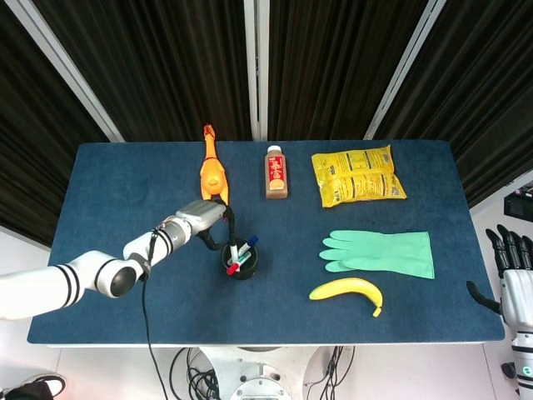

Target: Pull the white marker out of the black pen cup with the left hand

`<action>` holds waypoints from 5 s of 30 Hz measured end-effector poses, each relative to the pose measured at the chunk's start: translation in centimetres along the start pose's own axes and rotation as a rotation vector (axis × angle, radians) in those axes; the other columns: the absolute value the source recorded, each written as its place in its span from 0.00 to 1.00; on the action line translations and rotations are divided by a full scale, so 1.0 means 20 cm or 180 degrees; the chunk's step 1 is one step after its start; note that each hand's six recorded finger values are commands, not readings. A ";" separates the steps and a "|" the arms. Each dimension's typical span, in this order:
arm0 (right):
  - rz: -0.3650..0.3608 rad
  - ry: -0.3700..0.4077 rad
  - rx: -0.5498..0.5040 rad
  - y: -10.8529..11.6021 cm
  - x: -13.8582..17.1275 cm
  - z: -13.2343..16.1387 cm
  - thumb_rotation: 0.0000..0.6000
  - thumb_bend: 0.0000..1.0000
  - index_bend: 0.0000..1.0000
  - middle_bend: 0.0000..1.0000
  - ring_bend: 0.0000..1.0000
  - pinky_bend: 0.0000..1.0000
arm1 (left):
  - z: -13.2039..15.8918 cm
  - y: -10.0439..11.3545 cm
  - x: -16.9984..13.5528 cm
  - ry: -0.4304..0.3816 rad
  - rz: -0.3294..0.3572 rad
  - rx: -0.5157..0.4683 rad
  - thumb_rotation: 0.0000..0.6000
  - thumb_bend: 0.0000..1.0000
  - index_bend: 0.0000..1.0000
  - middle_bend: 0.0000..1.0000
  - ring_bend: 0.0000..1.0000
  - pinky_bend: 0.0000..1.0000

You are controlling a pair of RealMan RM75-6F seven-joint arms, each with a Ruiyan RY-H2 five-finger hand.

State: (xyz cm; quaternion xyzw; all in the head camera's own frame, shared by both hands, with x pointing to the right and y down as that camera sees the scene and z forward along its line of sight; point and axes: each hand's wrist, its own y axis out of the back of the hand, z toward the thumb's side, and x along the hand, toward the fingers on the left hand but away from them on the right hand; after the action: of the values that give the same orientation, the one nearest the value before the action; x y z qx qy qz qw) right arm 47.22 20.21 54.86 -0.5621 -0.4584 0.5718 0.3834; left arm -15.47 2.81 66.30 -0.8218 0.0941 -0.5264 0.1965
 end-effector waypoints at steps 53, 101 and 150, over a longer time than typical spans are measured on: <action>0.0104 -0.0074 -0.0035 -0.04 -0.01 -0.04 1.00 0.16 0.00 0.00 0.00 0.00 | 0.05 0.02 0.05 0.0094 -0.0047 -0.0073 1.00 0.34 0.48 0.20 0.05 0.11; 0.0080 -0.0079 -0.0052 -0.02 0.00 -0.04 1.00 0.16 0.00 0.00 0.00 0.00 | 0.13 0.39 -0.39 -0.0251 0.0756 -0.0406 1.00 0.40 0.70 0.27 0.07 0.13; 0.0078 0.0090 -0.0055 -0.09 0.00 -0.01 1.00 0.16 0.00 0.00 0.00 0.00 | -0.69 -0.31 -0.80 0.0631 0.2479 0.0858 1.00 0.15 0.00 0.00 0.00 0.00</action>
State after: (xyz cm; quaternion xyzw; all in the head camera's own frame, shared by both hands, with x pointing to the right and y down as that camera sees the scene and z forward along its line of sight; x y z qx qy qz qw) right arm 47.20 20.80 56.53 -0.5789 -0.4510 0.5644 0.3779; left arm -35.08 11.05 60.76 -0.6372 0.3463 -0.4970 0.4764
